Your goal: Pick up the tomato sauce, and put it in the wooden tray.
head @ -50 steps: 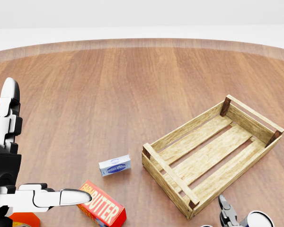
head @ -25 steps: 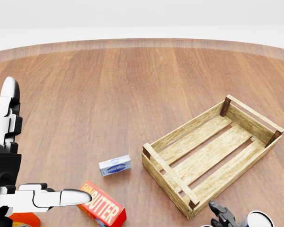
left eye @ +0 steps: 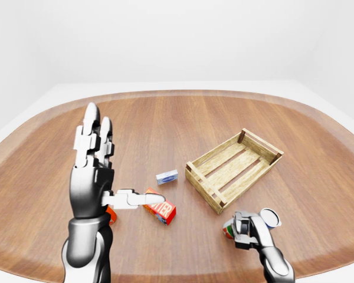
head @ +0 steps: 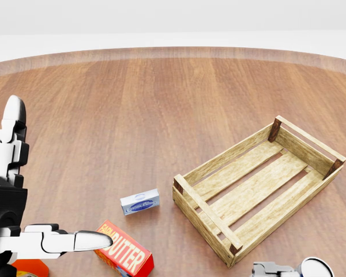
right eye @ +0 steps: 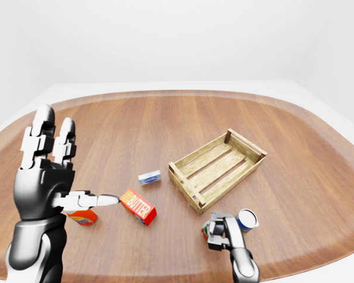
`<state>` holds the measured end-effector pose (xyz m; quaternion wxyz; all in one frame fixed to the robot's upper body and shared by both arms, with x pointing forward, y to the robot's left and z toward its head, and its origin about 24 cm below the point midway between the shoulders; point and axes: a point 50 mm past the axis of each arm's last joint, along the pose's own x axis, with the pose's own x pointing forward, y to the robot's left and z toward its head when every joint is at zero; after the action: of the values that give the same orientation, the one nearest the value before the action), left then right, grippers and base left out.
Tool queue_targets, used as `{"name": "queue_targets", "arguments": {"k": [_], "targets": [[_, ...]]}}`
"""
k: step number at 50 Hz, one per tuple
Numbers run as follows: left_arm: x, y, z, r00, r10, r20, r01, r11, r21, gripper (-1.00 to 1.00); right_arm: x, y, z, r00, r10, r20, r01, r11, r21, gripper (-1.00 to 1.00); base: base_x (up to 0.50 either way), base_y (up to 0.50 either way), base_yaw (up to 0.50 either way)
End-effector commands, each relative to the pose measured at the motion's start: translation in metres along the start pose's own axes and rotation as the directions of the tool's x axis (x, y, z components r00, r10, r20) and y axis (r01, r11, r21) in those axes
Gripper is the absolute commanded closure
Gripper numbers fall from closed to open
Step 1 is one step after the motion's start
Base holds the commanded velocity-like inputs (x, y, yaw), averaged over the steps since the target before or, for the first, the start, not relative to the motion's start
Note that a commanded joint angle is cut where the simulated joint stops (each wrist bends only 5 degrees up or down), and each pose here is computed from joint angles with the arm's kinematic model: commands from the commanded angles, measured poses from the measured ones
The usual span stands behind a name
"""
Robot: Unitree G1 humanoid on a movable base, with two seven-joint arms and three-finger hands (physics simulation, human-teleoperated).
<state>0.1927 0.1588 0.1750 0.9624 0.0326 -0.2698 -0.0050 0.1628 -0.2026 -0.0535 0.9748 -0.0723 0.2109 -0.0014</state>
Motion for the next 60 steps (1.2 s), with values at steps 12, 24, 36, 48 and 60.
{"name": "queue_targets", "arguments": {"k": [12,24,36,48,60], "targets": [[0.0,0.001,0.004,1.0,0.003,0.018,-0.003,1.0,0.003,-1.0,-0.021,-0.001,0.055,0.969,0.017,0.247,-0.015,1.0,-0.01,1.0,0.0,0.0,0.0],[0.0,0.001,0.002,1.0,0.004,0.01,-0.004,1.0,0.003,-1.0,-0.048,-0.006,0.102,0.934,0.038,0.355,-0.029,0.999,-0.03,1.0,0.0,0.0,0.0],[0.0,0.0,0.0,1.0,0.001,-0.002,-0.001,1.0,-0.001,-1.0,-0.075,-0.017,0.162,0.807,0.047,0.588,0.049,0.988,-0.146,1.0,0.0,0.0,0.0],[0.0,-0.001,0.001,1.0,-0.001,0.004,0.002,1.0,-0.003,-1.0,-0.096,-0.019,0.234,0.544,0.11,0.832,0.206,0.944,-0.259,1.0,0.0,0.0,0.0],[0.0,0.0,0.003,1.0,0.002,0.013,-0.002,1.0,0.001,-1.0,-0.032,-0.021,0.272,0.563,0.139,0.815,0.261,0.905,-0.335,1.0,0.0,0.0,0.0]]}}
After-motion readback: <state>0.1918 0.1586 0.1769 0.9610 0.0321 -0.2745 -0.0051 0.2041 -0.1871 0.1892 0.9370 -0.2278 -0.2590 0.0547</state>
